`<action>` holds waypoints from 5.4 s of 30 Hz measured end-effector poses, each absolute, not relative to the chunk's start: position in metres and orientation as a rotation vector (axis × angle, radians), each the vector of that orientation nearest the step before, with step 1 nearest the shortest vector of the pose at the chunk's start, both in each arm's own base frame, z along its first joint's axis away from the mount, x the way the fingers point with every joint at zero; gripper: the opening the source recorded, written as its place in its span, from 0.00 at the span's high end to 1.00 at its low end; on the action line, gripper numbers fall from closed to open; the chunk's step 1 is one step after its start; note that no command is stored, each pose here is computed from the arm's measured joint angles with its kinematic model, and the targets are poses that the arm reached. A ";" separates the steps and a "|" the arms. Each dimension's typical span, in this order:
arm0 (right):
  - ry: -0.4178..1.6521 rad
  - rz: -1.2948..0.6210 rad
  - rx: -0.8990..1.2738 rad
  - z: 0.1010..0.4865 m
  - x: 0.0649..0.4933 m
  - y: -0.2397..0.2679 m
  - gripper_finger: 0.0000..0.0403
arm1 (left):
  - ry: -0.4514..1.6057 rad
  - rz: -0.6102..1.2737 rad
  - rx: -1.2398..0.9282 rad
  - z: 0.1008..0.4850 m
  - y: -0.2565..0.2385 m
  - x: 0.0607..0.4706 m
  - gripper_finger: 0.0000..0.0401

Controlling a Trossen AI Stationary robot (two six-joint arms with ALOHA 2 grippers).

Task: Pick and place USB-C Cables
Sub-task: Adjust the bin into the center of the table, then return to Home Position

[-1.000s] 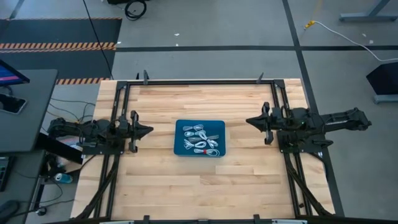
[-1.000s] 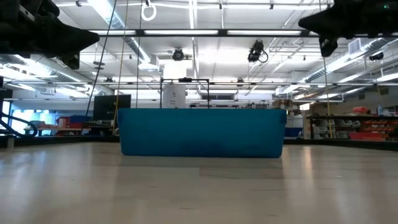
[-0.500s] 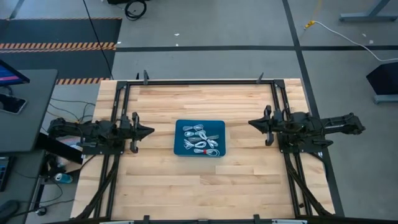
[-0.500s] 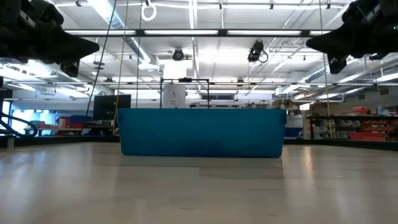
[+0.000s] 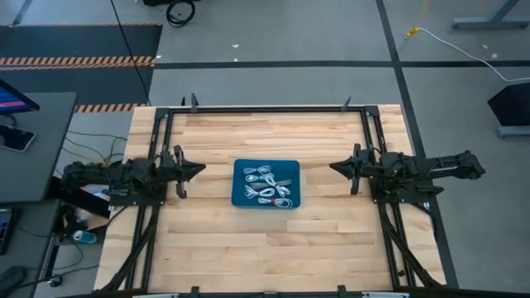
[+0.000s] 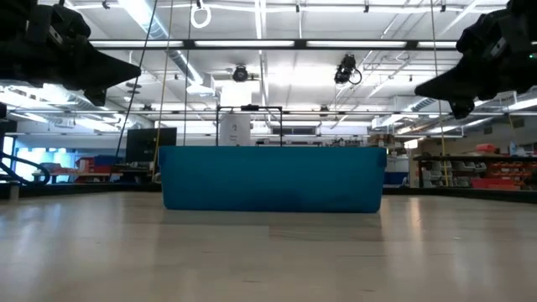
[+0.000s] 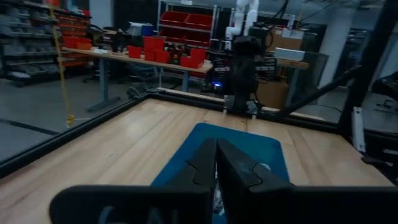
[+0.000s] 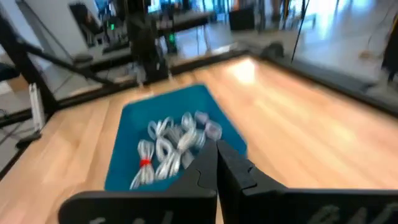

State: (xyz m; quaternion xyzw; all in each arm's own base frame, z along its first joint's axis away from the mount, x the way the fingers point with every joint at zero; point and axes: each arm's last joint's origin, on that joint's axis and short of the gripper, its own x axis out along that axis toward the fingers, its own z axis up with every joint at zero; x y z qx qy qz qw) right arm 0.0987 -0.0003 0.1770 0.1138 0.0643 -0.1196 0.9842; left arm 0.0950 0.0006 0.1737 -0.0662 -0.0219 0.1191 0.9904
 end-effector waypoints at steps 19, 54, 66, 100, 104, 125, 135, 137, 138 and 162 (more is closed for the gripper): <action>0.035 -0.116 0.140 0.162 0.103 0.003 1.00 | -0.047 0.236 -0.228 0.173 0.003 0.095 0.95; 0.096 -0.063 0.227 0.160 0.105 0.001 0.93 | -0.037 0.238 -0.045 0.173 0.003 0.096 0.95; 0.263 -0.153 0.283 0.204 0.127 -0.018 0.98 | -0.034 0.238 -0.042 0.173 0.003 0.096 0.95; 0.509 0.029 0.244 0.214 0.359 -0.172 0.98 | -0.019 0.238 -0.017 0.172 0.003 0.096 0.95; 0.507 0.026 0.242 0.209 0.376 -0.180 0.98 | -0.019 0.236 -0.017 0.172 0.003 0.096 0.95; 0.747 0.158 0.233 0.185 0.426 -0.157 0.98 | -0.018 0.236 -0.017 0.172 0.003 0.096 0.95; 0.814 0.185 0.192 0.181 0.426 -0.144 0.98 | -0.018 0.237 -0.018 0.172 0.003 0.096 0.95; 0.829 0.185 0.193 0.180 0.425 -0.143 0.98 | -0.019 0.237 -0.018 0.172 0.003 0.096 0.95; 0.835 0.184 0.193 0.179 0.425 -0.142 0.98 | -0.018 0.237 -0.018 0.172 0.003 0.096 0.95; 0.653 0.218 0.132 0.228 0.421 -0.137 0.98 | -0.018 0.237 -0.017 0.172 0.003 0.096 0.95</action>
